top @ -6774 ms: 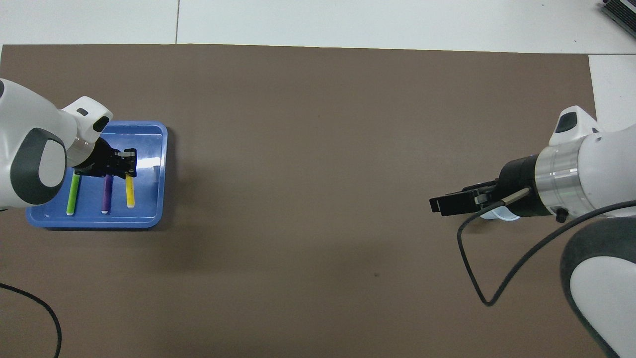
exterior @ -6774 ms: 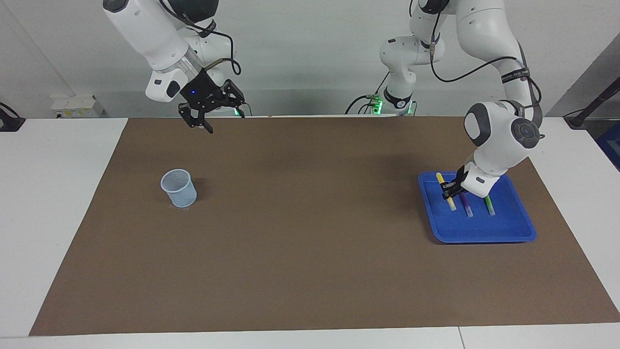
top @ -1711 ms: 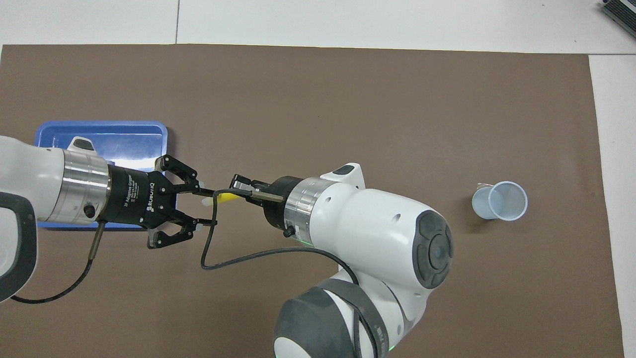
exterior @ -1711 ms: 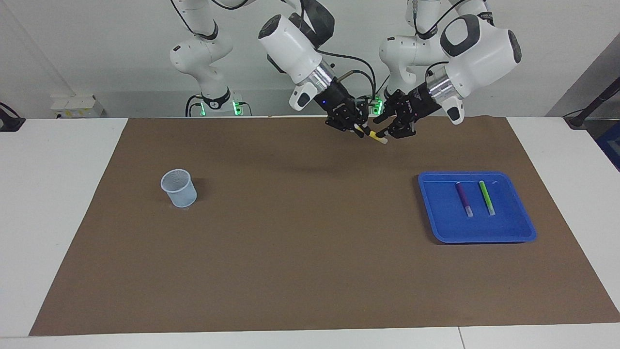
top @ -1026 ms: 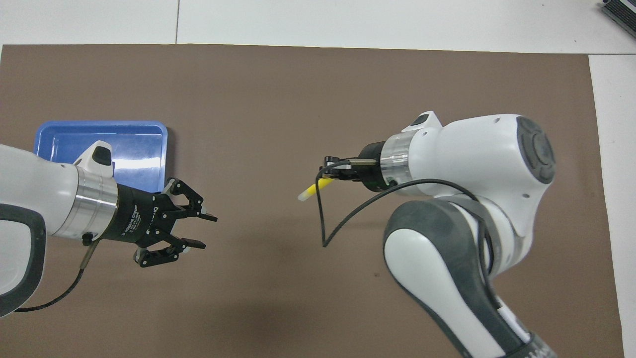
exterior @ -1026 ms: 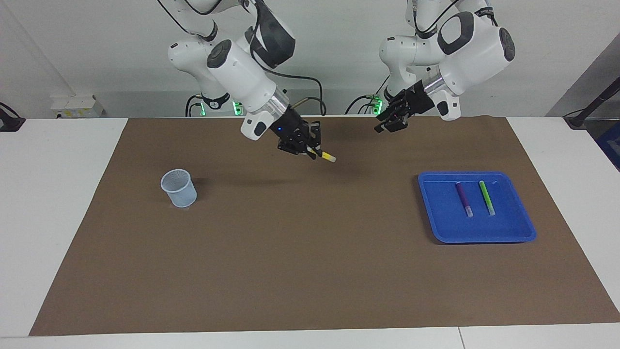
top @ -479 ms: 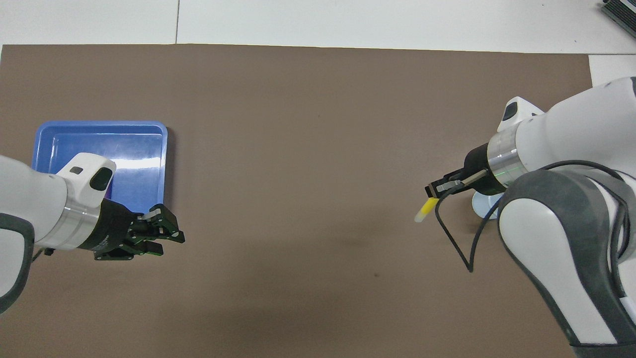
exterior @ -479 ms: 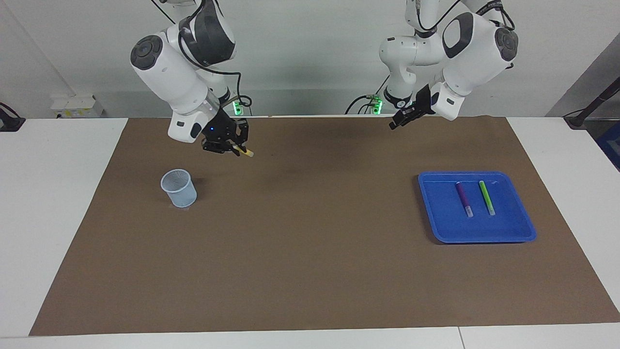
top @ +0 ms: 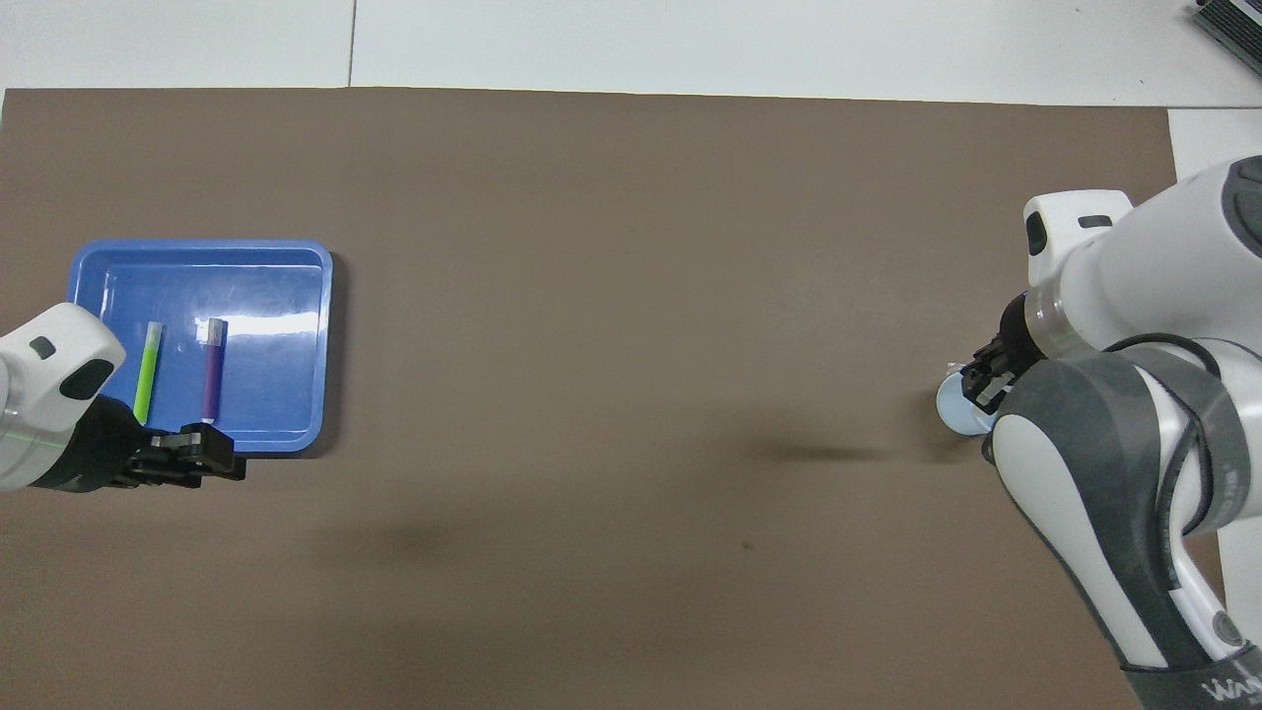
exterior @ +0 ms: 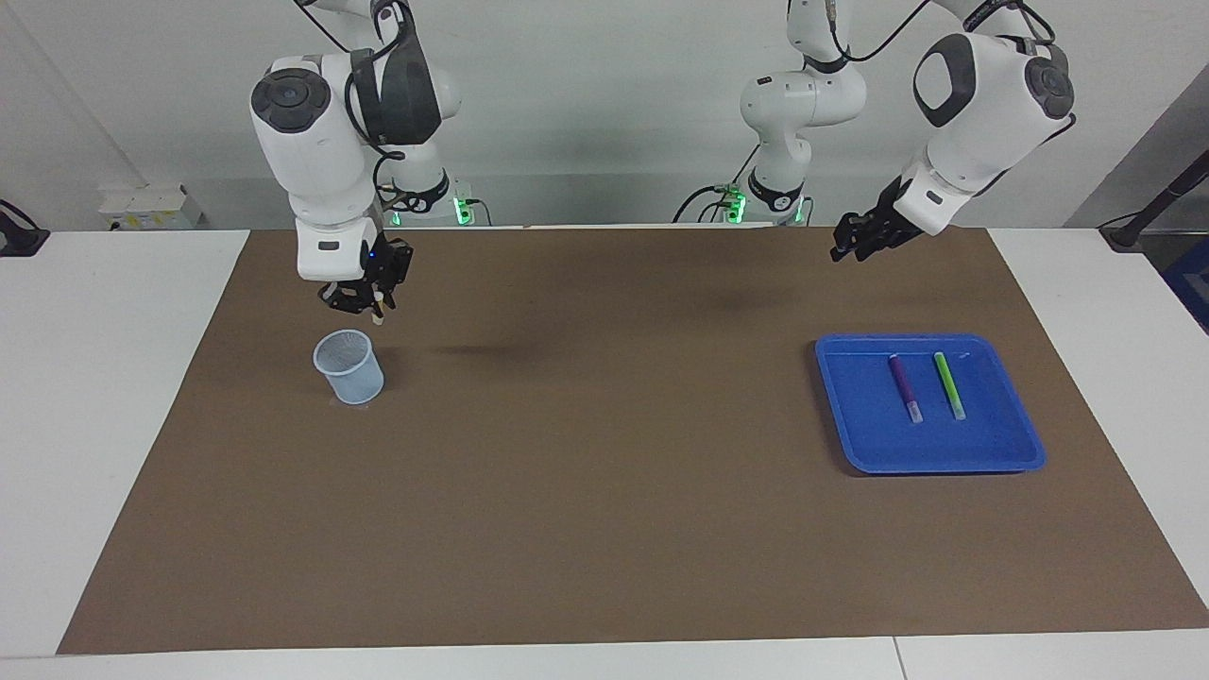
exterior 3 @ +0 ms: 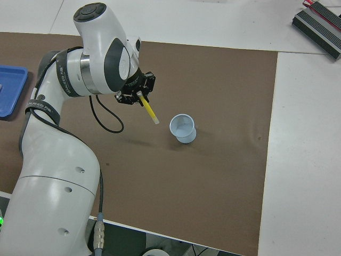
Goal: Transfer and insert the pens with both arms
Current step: 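Lower the yellow pen into the white cup with the right gripper, then release the yellow pen with the right gripper while the left gripper reaches purple pen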
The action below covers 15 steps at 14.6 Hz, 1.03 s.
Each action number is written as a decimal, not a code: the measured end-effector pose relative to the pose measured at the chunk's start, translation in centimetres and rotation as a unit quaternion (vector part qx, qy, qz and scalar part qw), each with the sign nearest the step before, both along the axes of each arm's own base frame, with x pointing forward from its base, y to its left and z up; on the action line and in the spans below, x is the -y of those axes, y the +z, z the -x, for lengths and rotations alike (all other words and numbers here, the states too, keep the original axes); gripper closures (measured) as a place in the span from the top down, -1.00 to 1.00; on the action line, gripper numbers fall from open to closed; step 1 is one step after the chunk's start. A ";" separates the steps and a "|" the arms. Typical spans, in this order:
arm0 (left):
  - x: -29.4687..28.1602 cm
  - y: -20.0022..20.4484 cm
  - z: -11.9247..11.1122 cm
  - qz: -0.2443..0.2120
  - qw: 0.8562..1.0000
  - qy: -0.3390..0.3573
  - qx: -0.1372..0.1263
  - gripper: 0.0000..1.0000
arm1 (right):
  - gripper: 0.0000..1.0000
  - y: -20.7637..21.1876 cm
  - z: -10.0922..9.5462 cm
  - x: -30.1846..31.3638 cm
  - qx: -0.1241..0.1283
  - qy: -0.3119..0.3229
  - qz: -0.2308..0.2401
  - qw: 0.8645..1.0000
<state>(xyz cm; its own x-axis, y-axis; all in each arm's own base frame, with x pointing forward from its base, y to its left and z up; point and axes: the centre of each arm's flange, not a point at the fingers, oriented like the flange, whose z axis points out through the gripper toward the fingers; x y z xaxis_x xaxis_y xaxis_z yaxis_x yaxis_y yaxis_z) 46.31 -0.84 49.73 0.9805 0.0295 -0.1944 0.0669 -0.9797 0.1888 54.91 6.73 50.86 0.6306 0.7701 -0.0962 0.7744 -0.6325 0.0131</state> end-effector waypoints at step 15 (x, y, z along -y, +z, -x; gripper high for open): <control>-8.2 -11.0 -6.3 -0.062 0.995 -0.031 0.077 0.00 | -0.64 -9.1 3.0 8.0 0.038 0.006 -0.019 0.999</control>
